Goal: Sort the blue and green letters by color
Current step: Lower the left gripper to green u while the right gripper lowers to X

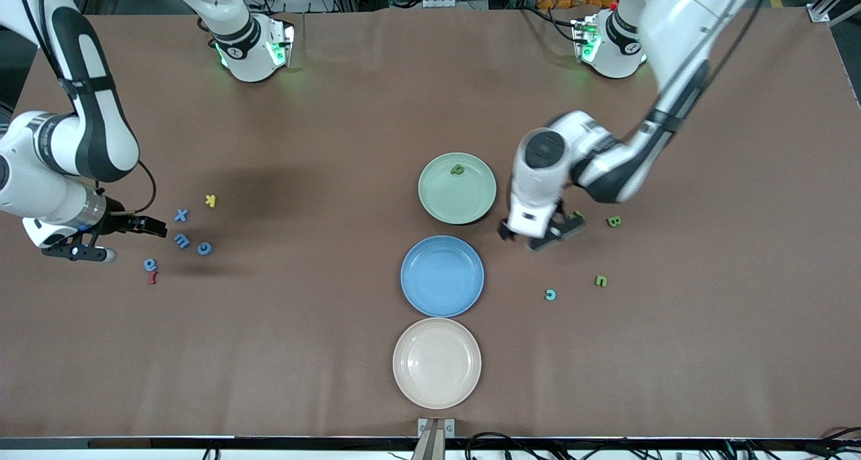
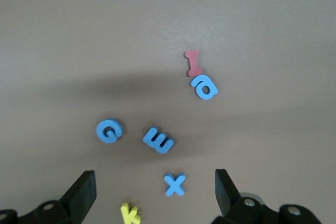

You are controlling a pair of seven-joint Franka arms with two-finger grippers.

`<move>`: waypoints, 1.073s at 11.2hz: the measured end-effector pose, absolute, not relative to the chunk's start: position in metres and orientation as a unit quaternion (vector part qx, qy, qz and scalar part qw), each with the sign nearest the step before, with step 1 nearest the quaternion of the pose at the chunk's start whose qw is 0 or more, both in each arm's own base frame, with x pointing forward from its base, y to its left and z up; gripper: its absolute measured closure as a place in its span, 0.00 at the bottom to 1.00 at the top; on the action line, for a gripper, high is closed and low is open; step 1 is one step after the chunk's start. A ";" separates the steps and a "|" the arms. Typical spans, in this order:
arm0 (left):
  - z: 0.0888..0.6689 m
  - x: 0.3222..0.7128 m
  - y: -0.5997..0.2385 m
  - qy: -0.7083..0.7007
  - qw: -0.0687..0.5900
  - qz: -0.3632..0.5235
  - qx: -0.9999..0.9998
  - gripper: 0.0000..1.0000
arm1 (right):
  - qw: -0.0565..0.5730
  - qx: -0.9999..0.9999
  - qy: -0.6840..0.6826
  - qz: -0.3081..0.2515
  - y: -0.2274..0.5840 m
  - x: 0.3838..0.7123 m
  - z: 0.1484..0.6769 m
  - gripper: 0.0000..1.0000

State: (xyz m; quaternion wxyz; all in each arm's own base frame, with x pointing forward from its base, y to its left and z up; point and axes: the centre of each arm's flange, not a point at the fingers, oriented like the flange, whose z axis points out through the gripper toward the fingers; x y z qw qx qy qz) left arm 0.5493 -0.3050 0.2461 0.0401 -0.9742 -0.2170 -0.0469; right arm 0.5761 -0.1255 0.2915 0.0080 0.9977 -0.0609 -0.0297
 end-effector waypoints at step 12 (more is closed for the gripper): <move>0.189 0.597 -0.160 -0.065 0.024 -0.029 -0.997 0.00 | 0.005 0.996 -0.082 -0.046 -0.147 0.520 0.191 0.00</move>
